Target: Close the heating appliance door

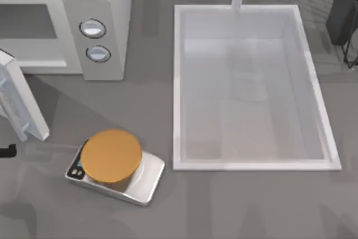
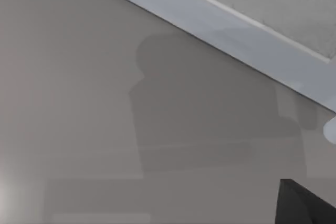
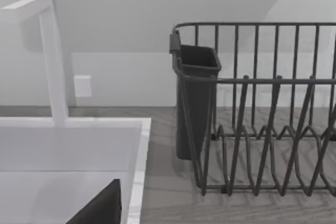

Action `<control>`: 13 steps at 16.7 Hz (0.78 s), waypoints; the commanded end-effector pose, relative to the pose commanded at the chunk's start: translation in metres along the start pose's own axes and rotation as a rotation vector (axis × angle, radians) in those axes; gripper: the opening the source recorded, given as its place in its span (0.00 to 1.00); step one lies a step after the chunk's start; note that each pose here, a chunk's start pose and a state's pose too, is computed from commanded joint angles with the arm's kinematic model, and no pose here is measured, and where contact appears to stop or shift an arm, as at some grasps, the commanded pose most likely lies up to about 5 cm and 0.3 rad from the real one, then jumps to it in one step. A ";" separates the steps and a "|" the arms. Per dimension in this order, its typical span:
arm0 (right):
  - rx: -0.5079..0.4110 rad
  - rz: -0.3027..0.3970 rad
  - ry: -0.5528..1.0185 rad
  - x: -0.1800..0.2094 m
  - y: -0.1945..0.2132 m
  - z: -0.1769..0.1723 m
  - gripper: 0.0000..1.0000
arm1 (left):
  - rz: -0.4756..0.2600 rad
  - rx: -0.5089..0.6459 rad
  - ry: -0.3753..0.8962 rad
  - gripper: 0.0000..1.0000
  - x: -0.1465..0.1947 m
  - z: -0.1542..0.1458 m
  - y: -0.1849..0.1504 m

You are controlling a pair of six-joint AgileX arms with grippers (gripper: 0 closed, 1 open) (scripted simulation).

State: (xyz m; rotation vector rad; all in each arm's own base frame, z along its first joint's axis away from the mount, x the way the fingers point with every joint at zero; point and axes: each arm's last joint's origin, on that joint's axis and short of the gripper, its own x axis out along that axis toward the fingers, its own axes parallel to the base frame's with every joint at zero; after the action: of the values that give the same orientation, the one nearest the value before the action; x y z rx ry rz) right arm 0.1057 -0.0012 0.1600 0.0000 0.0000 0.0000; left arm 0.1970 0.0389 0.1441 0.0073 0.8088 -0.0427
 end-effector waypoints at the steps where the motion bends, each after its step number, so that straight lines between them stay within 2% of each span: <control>1: 0.000 0.000 0.000 0.000 0.000 0.000 1.00 | -0.001 0.000 -0.004 0.00 -0.001 -0.001 -0.010; 5: 0.000 0.000 0.000 0.000 0.000 0.000 1.00 | 0.013 -0.016 -0.021 0.00 -0.004 -0.005 -0.029; 10: 0.000 0.000 0.000 0.000 0.000 0.000 1.00 | 0.012 -0.018 -0.021 0.00 -0.004 -0.004 -0.029; 13: 0.000 0.000 0.000 0.000 0.000 0.000 1.00 | 0.012 -0.018 -0.027 0.00 0.004 0.009 -0.028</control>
State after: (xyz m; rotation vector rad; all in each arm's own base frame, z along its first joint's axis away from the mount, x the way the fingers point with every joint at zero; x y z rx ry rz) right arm 0.1057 -0.0012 0.1600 0.0000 0.0000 0.0000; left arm 0.2047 0.0104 0.1480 -0.0051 0.7825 -0.0243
